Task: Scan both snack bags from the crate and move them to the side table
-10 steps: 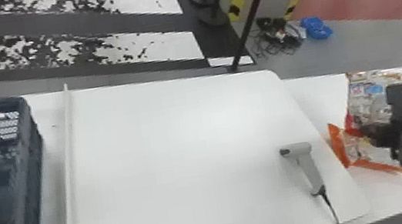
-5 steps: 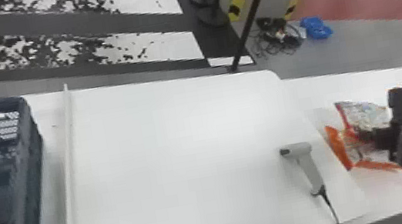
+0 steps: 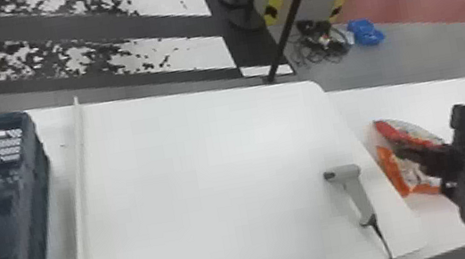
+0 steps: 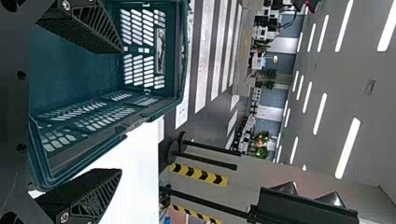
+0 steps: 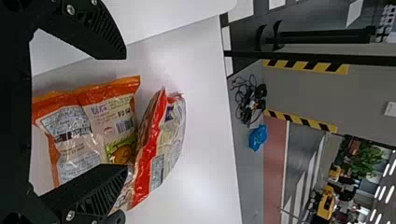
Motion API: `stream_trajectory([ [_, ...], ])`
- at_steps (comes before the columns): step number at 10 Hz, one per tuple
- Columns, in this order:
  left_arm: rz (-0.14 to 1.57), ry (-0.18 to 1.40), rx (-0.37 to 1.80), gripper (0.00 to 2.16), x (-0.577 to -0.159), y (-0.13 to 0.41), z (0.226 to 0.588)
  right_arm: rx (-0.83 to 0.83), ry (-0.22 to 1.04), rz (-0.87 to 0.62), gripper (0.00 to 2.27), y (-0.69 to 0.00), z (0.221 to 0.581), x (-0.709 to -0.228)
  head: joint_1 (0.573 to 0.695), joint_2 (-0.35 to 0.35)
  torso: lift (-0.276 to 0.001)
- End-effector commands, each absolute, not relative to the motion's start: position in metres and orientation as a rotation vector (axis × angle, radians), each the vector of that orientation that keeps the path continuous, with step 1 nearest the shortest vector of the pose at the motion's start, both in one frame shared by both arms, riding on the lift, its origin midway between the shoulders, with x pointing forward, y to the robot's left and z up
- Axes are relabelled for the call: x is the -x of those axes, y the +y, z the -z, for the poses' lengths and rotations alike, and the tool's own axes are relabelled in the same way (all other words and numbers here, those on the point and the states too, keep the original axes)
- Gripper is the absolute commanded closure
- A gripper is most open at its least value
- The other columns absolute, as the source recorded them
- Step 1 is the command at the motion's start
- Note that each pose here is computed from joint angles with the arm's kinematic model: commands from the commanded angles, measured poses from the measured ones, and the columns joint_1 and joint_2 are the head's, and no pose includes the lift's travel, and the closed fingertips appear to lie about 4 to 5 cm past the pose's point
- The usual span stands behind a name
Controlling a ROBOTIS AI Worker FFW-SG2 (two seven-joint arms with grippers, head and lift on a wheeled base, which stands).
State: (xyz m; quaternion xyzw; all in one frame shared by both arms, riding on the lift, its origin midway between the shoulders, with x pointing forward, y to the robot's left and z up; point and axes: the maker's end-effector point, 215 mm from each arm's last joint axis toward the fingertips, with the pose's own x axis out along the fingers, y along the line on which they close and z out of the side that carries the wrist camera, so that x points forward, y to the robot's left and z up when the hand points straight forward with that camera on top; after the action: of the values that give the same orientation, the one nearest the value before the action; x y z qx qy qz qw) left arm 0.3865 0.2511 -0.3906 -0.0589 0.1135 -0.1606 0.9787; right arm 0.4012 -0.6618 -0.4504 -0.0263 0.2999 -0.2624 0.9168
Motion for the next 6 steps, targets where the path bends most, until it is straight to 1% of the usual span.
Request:
stream_trajectory([
  [1, 0.326, 0.219, 0.122, 0.09, -0.387, 0.247, 0.384, 0.067, 0.568, 0.467, 0.05, -0.608, 0.439, -0.404, 0.695, -0.35, -0.075],
  [3, 0.332, 0.218, 0.13, 0.09, -0.386, 0.241, 0.378, 0.085, 0.5, 0.353, 0.05, -0.533, 0.425, -0.412, 0.695, -0.35, -0.075],
  [4, 0.338, 0.245, 0.146, 0.09, -0.384, 0.233, 0.381, 0.08, 0.469, 0.294, 0.06, -0.493, 0.421, -0.415, 0.695, -0.35, -0.075],
  [6, 0.343, 0.262, 0.162, 0.09, -0.383, 0.223, 0.381, 0.083, 0.412, 0.234, 0.06, -0.433, 0.415, -0.422, 0.695, -0.35, -0.075],
])
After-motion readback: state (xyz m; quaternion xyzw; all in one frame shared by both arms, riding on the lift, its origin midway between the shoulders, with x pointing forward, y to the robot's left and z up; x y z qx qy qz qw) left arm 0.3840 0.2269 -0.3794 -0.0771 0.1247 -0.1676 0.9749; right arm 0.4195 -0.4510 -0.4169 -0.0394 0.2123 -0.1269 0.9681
